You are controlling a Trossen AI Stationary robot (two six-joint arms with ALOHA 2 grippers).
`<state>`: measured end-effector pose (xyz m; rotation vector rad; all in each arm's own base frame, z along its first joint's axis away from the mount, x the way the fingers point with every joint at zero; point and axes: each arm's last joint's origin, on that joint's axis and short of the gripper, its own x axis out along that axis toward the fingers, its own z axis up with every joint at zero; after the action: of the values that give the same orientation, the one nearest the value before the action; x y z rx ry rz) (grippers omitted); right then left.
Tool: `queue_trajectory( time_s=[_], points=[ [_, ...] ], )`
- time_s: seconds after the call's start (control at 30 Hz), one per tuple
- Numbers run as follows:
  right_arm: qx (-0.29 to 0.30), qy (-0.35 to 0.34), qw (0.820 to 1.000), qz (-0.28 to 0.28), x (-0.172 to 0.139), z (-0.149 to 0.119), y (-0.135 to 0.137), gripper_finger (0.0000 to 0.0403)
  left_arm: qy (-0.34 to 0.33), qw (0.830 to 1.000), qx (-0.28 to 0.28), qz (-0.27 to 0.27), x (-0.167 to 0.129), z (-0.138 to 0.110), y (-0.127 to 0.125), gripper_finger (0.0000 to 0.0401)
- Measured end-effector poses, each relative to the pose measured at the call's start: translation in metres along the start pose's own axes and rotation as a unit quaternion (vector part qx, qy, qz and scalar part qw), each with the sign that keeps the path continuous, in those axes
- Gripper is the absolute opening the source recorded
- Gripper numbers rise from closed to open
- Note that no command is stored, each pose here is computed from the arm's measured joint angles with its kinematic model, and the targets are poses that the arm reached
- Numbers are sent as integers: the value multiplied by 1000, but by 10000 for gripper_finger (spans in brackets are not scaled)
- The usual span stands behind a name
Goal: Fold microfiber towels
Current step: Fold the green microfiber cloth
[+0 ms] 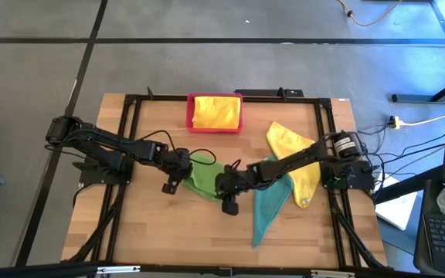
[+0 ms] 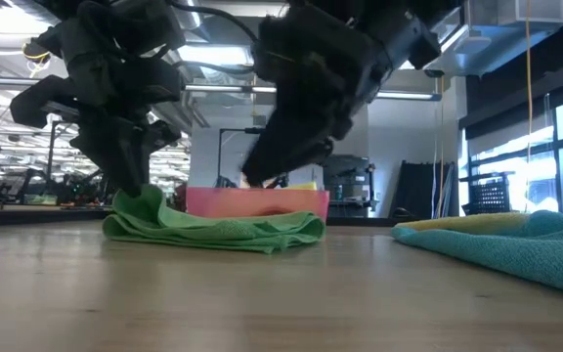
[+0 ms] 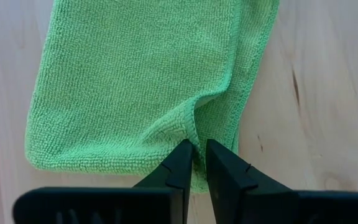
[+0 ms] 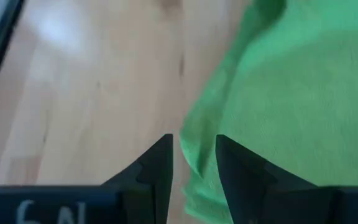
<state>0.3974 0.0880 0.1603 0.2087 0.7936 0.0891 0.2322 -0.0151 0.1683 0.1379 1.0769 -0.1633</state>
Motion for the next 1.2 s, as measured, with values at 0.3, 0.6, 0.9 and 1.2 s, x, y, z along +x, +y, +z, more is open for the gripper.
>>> queue_trajectory(
  time_s=[0.3,0.6,0.9,1.2],
  points=[
    [-43,6,999,0,28,-3,6,124,1,1000,0,-1,0,0,0,40],
    [-38,15,999,-8,34,-8,4,124,4,1000,0,-2,0,-1,0,40],
    [-44,42,998,-11,40,-16,2,124,3,1000,-11,-1,0,-1,0,36],
    [-15,70,996,-43,37,-21,-1,55,-10,1000,-15,1,-7,0,0,3]
  ],
)
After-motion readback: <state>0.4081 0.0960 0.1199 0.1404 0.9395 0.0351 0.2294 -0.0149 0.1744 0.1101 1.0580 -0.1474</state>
